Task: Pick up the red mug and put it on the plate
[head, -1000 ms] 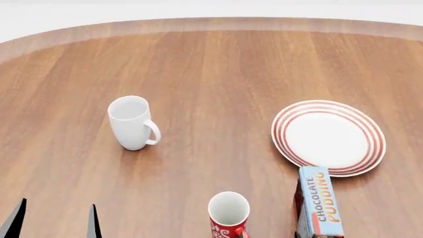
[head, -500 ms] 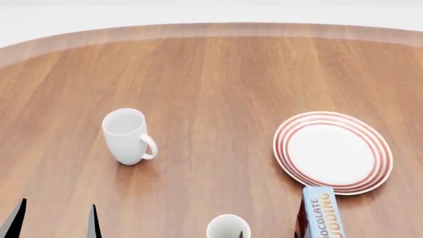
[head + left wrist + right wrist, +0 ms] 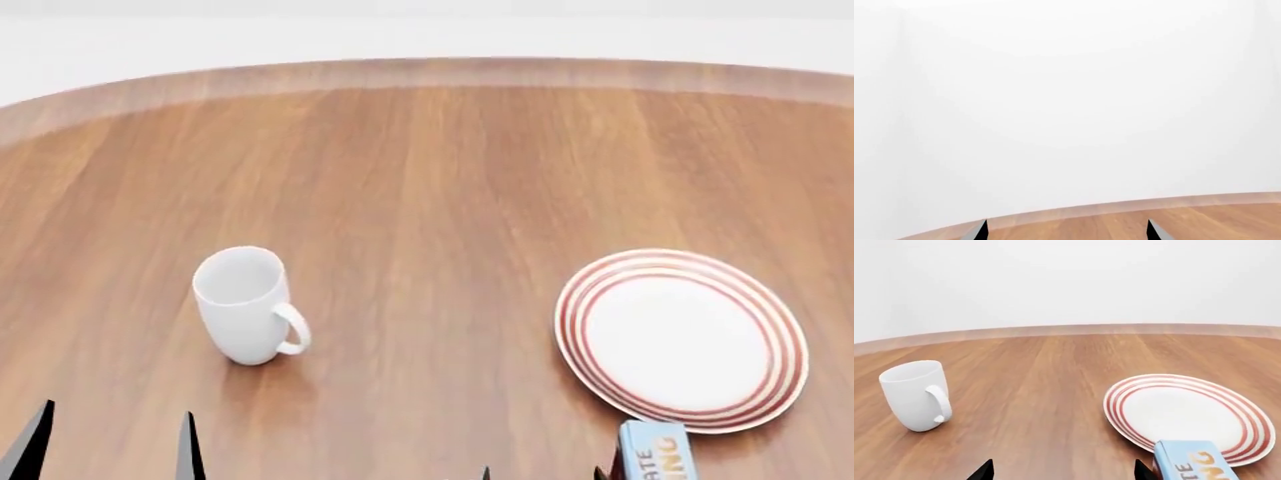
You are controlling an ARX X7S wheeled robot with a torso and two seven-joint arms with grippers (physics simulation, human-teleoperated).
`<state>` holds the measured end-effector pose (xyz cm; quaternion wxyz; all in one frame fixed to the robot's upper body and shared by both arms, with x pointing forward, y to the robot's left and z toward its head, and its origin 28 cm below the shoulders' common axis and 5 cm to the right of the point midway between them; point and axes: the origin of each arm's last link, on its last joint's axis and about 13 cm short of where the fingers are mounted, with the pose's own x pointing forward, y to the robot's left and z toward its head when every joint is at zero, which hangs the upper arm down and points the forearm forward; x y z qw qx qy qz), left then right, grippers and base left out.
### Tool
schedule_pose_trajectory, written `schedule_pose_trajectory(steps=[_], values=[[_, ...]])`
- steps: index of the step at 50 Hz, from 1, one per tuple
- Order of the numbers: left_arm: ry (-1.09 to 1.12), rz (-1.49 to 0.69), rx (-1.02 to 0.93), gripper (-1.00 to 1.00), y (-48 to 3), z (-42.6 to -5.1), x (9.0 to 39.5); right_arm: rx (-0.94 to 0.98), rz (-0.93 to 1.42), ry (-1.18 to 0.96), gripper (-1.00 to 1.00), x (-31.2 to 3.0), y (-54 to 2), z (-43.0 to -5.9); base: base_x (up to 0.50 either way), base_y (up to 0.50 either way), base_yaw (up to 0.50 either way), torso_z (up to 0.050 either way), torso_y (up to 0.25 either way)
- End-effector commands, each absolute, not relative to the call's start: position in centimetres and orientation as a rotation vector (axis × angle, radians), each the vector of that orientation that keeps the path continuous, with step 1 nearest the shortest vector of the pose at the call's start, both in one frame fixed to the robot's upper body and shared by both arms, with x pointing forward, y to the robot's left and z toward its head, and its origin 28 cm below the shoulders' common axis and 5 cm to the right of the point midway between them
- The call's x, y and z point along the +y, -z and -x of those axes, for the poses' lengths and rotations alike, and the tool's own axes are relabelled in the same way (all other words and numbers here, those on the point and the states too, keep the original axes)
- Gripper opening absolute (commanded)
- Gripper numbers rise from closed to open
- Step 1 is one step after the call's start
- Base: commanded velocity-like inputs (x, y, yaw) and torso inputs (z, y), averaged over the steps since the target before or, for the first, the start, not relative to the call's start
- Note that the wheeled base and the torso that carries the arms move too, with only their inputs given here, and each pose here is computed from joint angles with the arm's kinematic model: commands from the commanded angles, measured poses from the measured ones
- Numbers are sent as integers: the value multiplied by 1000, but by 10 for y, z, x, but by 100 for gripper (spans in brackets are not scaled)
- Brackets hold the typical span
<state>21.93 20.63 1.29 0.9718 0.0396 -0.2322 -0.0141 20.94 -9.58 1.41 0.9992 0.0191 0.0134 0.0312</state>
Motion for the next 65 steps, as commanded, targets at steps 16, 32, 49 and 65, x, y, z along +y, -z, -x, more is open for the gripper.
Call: schedule_pose_trajectory(steps=[16,32,49,65], values=[[30,-81,-467,100,-13,-219,206,24,-42,-63,100,-96,-14,-210,151,0,0,0,0],[31,-81,-468,100,-13,-219,206,23,-41,-62,100,-96,-14,-210,152,0,0,0,1],[29,-83,-468,100,-13,-219,206,22,-44,-62,100,-96,-13,-210,151,0,0,0,0],[32,-81,-467,100,-13,-219,206,21,-24,-74,100,-95,-14,-208,47,0,0,0,0]])
